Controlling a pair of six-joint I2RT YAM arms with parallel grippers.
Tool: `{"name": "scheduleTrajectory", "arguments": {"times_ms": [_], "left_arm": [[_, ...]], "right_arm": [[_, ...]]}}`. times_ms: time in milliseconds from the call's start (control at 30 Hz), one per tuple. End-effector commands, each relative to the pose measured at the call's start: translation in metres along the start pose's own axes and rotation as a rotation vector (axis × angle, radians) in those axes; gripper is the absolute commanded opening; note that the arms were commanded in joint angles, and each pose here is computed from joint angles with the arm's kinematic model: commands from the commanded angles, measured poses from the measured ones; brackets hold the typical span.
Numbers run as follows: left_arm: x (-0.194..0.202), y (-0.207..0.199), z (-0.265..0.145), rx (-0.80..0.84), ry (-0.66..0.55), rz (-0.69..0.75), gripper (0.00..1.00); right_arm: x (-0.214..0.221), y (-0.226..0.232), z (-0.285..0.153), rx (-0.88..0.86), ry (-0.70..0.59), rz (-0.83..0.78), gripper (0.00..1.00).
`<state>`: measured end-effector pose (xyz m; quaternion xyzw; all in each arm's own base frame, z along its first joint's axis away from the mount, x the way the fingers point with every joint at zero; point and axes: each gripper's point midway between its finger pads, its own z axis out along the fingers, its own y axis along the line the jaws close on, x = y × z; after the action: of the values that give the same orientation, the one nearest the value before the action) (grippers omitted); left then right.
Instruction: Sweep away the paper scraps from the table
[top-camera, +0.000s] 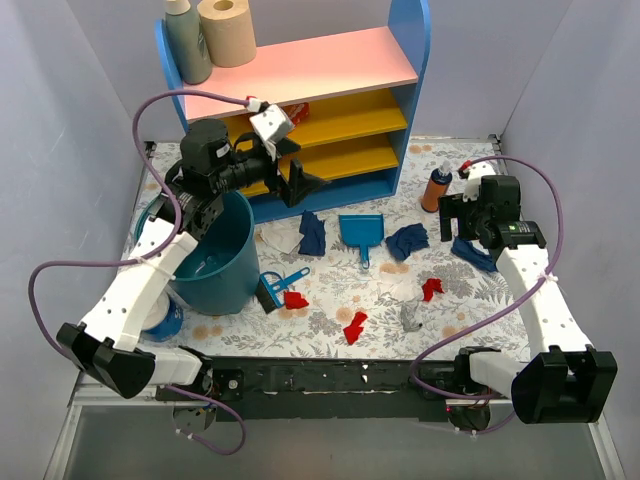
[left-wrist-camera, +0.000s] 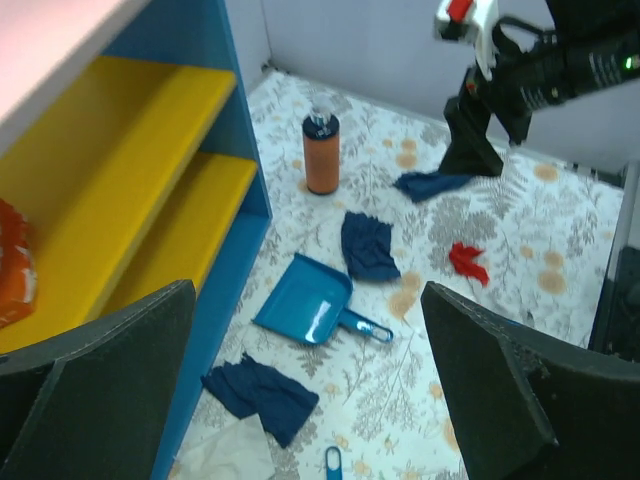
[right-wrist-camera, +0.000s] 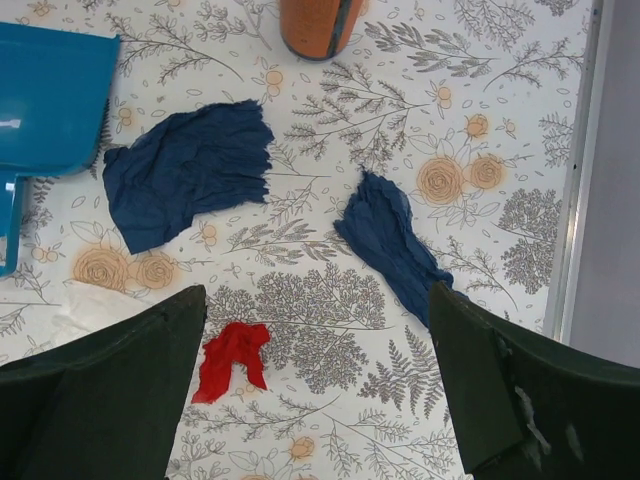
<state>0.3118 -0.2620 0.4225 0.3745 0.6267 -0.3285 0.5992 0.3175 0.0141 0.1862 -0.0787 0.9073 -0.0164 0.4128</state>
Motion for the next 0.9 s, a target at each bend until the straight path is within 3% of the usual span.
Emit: {"name": "scheduleTrajectory", "arguments": {"times_ms": [0,133,267,400,667,733,867], "left_arm": [[0.042,-0.027,0.000,0.123,0.142,0.069,0.98],[0.061,-0.026,0.003,0.104,0.204,0.118,0.98],[0.084,-0.028,-0.002,0.103,0.251,0.162,0.98],[0.100,-0.032,-0.010,0.114,0.298,0.180,0.98],[0.136,-0.030,-0.017,0.098,0.416,0.139,0.98],[0.139,-0.030,-0.019,0.092,0.424,0.126,0.98],[0.137,-0.027,-0.024,0.071,0.421,0.152,0.98]], "right_arm": [[-0.018,0.023,-0.007,-0.150,-0.071,-0.103,0.98],[-0.010,0.068,-0.019,-0.441,-0.112,-0.358,0.96],[0.017,0.103,0.000,-0.496,-0.007,-0.480,0.90],[0.025,0.138,0.009,-0.537,0.006,-0.558,0.84],[0.014,0.170,0.052,-0.526,0.053,-0.426,0.72],[0.000,0.172,0.059,-0.486,0.046,-0.392,0.72],[0.008,0.182,0.078,-0.452,0.168,-0.238,0.74]]}}
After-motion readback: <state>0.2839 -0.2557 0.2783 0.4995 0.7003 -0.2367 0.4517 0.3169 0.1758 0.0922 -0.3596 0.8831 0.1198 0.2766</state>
